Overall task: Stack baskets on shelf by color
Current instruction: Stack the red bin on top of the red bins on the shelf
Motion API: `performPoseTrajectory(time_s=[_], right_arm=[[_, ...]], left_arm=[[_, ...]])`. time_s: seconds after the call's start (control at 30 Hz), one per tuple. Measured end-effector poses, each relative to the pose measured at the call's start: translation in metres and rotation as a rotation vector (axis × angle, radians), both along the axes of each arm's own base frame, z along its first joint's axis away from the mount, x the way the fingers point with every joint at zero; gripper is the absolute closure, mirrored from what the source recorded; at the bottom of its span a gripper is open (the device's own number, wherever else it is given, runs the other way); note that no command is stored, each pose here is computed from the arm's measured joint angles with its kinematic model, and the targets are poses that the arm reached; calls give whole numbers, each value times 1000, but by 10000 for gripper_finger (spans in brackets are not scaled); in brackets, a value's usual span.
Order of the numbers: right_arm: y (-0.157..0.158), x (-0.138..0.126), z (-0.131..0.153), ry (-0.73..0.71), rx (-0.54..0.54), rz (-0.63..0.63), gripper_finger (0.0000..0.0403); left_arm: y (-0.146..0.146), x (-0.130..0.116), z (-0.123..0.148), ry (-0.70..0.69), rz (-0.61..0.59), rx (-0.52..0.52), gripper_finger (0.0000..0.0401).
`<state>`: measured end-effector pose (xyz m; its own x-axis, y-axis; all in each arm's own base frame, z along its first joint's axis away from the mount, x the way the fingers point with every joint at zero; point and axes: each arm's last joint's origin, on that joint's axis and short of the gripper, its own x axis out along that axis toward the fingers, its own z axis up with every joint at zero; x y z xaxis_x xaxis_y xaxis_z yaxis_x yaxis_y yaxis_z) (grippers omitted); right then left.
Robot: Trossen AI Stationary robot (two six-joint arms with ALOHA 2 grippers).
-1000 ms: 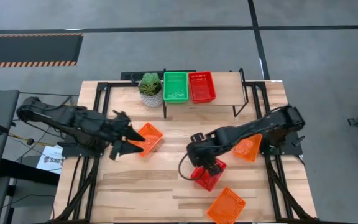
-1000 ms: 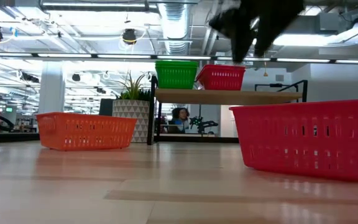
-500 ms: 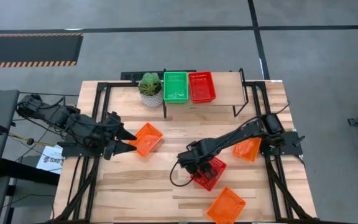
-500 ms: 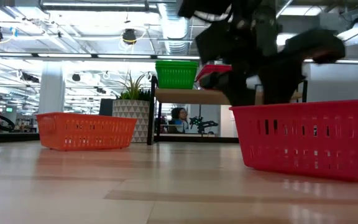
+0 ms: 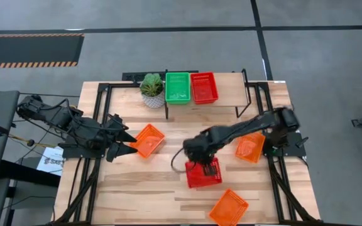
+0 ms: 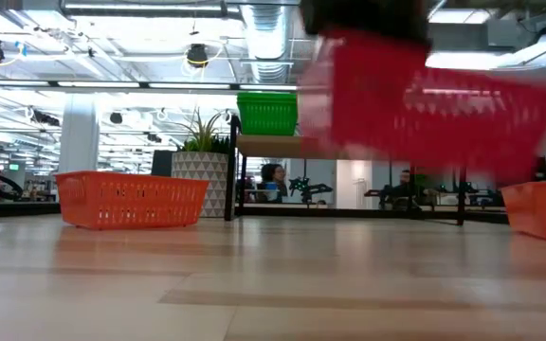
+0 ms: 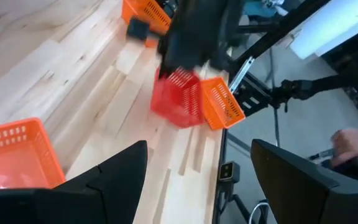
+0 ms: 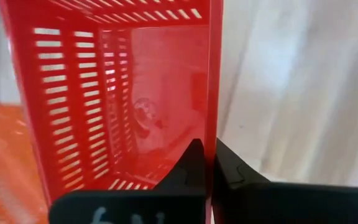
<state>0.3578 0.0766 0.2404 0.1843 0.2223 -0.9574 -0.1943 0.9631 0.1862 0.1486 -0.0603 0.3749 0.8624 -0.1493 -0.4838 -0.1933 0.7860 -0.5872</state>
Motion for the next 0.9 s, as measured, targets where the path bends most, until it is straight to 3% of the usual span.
performPoseTrajectory(time_s=[0.2,0.3,0.4,0.63,0.77,0.9], right_arm=[[-42,-51,97,-198,237,-285,398],[-70,-89,138,-326,262,-519,398],[-101,-132,164,-411,222,-846,398],[-161,-200,180,-482,145,-1330,398],[-191,-211,180,-521,165,-1406,399],[-220,-201,175,-552,263,-1422,399]], left_arm=[[0,-1,-1,16,0,6,127],[1,-1,-2,27,0,13,127],[1,-2,-3,34,2,16,127],[1,-2,-4,39,27,12,127],[2,-2,-4,40,33,2,127],[2,-2,-4,41,43,-8,127]])
